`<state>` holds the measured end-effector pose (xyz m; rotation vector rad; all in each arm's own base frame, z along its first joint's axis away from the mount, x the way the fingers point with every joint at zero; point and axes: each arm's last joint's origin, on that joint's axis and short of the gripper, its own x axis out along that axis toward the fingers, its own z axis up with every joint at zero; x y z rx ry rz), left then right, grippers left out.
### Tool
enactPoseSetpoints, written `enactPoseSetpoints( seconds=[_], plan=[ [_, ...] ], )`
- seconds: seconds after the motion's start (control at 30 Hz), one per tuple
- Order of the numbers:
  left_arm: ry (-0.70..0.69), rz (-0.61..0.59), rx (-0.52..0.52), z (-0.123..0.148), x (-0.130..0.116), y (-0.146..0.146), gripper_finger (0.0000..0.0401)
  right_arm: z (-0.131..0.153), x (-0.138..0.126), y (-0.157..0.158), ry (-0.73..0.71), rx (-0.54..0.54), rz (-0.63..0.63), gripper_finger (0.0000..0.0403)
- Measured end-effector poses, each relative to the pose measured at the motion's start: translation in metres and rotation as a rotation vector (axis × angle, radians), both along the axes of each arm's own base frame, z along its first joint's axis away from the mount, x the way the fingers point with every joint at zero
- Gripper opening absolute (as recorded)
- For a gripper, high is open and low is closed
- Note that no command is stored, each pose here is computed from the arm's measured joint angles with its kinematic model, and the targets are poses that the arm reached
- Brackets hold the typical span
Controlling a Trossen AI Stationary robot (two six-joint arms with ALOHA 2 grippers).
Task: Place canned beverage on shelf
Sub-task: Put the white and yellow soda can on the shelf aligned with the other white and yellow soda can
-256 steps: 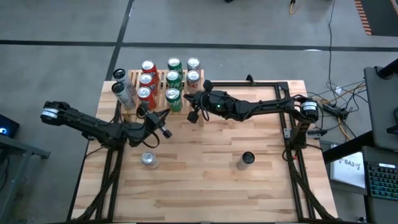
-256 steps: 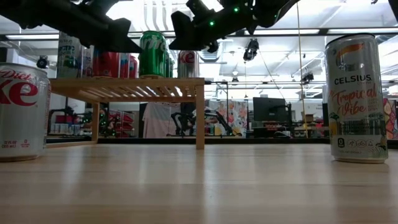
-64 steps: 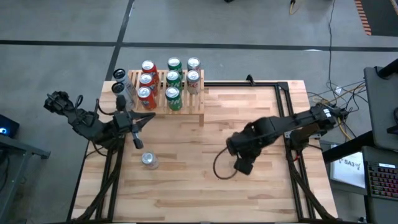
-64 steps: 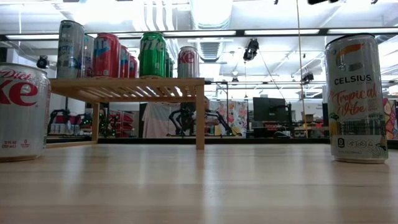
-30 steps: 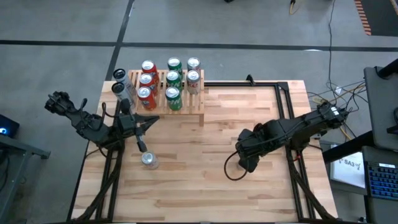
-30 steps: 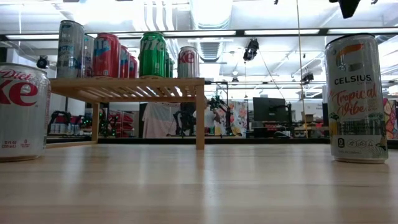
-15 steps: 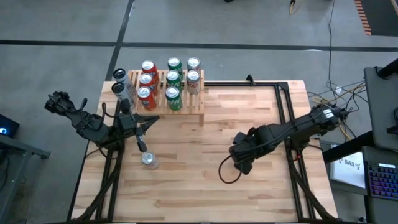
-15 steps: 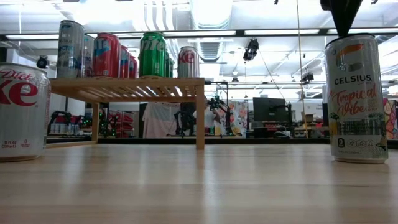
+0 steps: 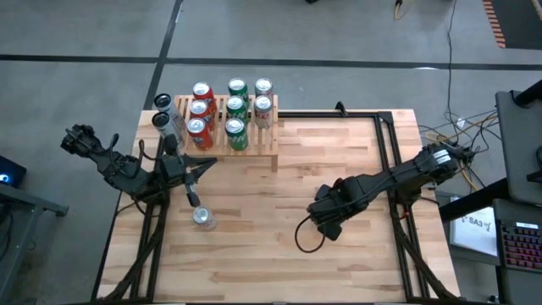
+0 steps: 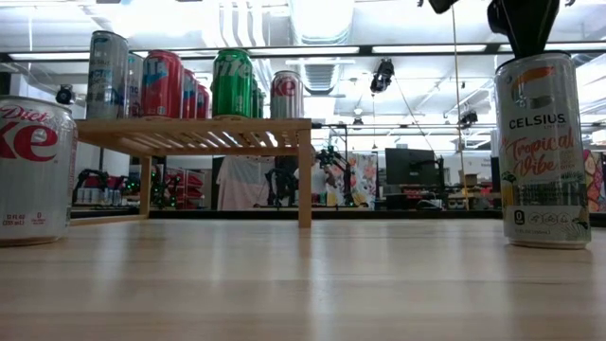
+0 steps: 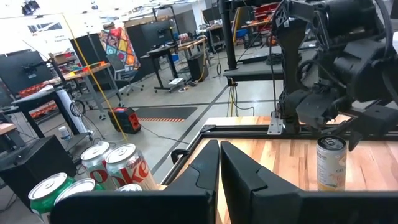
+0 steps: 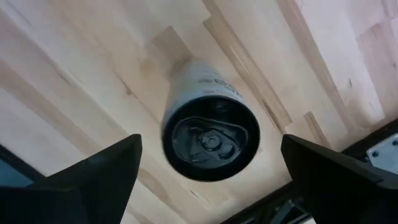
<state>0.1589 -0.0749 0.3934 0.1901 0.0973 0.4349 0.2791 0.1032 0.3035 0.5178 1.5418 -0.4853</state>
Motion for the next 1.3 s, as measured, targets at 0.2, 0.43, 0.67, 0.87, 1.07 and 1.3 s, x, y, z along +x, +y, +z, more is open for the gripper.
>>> enactPoseSetpoints(
  seconds=[0.2,0.43,0.67,0.87,1.07,1.3],
  plan=[
    [-0.004,0.0,-0.002,0.0,0.0,0.0,0.0,-0.017,0.0,0.0,0.024,0.002,-0.004,0.0374],
    [-0.005,-0.001,-0.004,0.0,0.0,0.0,0.0,-0.051,0.005,0.003,-0.035,0.033,0.01,0.0374],
    [-0.004,-0.003,-0.004,0.0,0.001,0.0,0.0,-0.068,0.002,0.0,-0.012,0.024,-0.026,0.0311],
    [-0.018,-0.006,-0.044,-0.001,0.002,-0.002,0.0,-0.061,0.007,-0.003,-0.053,0.002,-0.038,0.0229],
    [0.016,-0.16,-0.078,-0.009,0.014,-0.013,0.0031,-0.022,0.024,-0.004,-0.217,-0.006,0.039,0.0229],
    [0.108,-0.178,-0.076,-0.033,0.043,-0.033,0.0129,0.038,0.038,-0.005,-0.481,-0.147,0.179,0.0229]
  ],
)
